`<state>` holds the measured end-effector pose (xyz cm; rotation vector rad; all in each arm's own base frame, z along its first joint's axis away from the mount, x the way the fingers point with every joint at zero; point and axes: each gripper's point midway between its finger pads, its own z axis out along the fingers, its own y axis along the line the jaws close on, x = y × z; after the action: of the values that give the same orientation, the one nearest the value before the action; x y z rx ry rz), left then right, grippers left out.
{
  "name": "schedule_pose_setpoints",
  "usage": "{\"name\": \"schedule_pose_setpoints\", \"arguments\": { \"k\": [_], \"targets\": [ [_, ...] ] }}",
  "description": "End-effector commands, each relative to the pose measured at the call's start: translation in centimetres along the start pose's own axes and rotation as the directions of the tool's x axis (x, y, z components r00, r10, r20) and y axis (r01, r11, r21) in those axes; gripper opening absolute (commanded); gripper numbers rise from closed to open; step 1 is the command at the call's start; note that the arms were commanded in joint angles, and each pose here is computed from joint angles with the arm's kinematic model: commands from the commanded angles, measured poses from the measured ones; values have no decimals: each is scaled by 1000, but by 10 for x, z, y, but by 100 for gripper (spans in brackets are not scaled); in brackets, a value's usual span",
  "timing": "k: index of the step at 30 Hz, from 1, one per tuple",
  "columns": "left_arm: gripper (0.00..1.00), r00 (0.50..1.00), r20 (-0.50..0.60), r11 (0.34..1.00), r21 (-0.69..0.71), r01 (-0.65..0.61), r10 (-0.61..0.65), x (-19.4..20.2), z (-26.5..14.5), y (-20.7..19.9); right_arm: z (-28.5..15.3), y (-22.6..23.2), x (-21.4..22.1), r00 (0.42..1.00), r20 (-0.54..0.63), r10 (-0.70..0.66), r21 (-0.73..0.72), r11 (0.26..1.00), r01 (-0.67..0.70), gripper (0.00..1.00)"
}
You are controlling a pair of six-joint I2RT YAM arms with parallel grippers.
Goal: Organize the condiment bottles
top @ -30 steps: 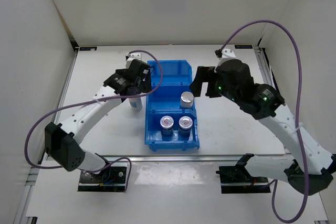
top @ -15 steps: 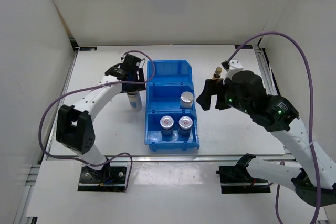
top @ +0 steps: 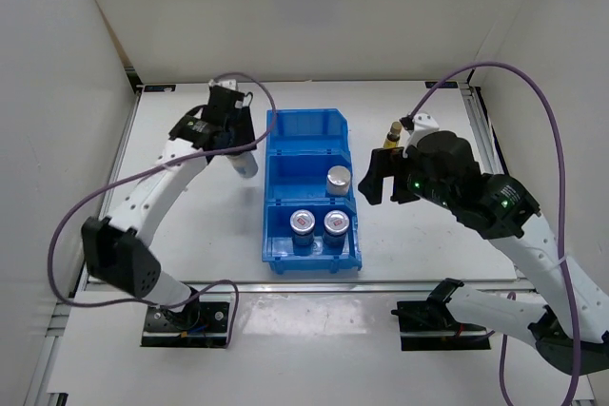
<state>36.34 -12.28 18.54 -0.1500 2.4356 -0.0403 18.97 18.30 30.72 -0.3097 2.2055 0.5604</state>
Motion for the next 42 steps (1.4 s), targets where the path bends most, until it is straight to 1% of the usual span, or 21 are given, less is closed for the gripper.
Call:
{"name": "schedule_pose_setpoints", "arguments": {
  "k": [1, 2, 4, 6, 8, 12, 14, 18, 21, 26, 27, 29, 30, 31, 32, 33, 35, 36, 37, 40, 42],
  "targets": [
    [35, 933, 349, 988, 147, 41, -91, -87, -110, -20, -4, -6, 5, 1000, 9, 2, 18, 1000, -2, 100],
    [35, 929, 360, 982, 189, 19, -88, -88, -122, -32, -4, -6, 5, 1000, 9, 2, 18, 1000, -2, 100],
    [33, 923, 372, 971, 239, 6, -97, -92, -136, -41, 0, -9, 11, 1000, -9, -1, 26, 1000, 1, 100],
    [32, 937, 334, 953, 302, -8, -98, -80, -137, -58, 0, -10, 13, 1000, -19, 7, 31, 999, -7, 100],
    [32, 954, 293, 951, 307, -33, -62, -68, -121, -72, 0, -9, 13, 1000, -18, 19, 31, 999, -19, 100],
    [34, 983, 180, 939, 335, -83, 23, -26, -89, -107, 0, -11, 15, 999, -15, 28, 40, 999, -28, 100],
    [34, 990, 135, 940, 333, -72, 28, -11, -68, -116, -1, -13, 18, 999, -26, 27, 46, 999, -26, 100],
    [35, 991, 120, 937, 334, -99, 62, 2, -50, -134, -6, -16, 16, 999, -25, 26, 66, 998, -24, 100],
    [39, 992, 87, 941, 319, -113, 89, 13, -31, -141, -8, -18, 15, 1000, -12, 26, 70, 997, -26, 100],
    [55, 991, 42, 955, 263, -135, 128, 29, -2, -145, -7, -16, 13, 999, -11, 48, 70, 996, -47, 100],
    [65, 990, 50, 954, 263, -142, 134, 29, -3, -149, -4, -16, 14, 999, -20, 47, 75, 996, -45, 100],
    [70, 987, 42, 960, 230, -158, 152, 34, 9, -146, -4, -18, 12, 998, -10, 61, 91, 994, -60, 100],
    [72, 987, 33, 961, 225, -161, 157, 36, 12, -146, -2, -24, 14, 998, -15, 66, 127, 990, -64, 100],
    [79, 986, 46, 959, 231, -166, 160, 31, 10, -148, 1, -38, 12, 996, 4, 84, 206, 975, -83, 100],
    [88, 986, 45, 959, 230, -167, 161, 30, 12, -151, 0, -41, 10, 997, 14, 82, 224, 971, -83, 100],
    [94, 986, 45, 959, 230, -167, 161, 30, 12, -151, 8, -45, 11, 997, -3, 82, 252, 965, -79, 100],
    [99, 984, 57, 961, 212, -175, 167, 26, 11, -148, 13, -46, 6, 998, -11, 68, 264, 962, -63, 100],
    [99, 983, 68, 959, 216, -181, 171, 22, 9, -149, 22, -45, 5, 997, -35, 66, 276, 960, -54, 100],
    [99, 983, 82, 962, 209, -178, 164, 17, 4, -147, 22, -45, -4, 997, -27, 74, 284, 957, -63, 100],
    [99, 979, 138, 967, 185, -174, 149, -10, -29, -137, 39, -58, -18, 995, -52, 79, 333, 941, -58, 100],
    [99, 970, 190, 972, 145, -184, 155, -27, -54, -121, 54, -69, -33, 992, -74, 104, 344, 936, -72, 100]
  ]
}}
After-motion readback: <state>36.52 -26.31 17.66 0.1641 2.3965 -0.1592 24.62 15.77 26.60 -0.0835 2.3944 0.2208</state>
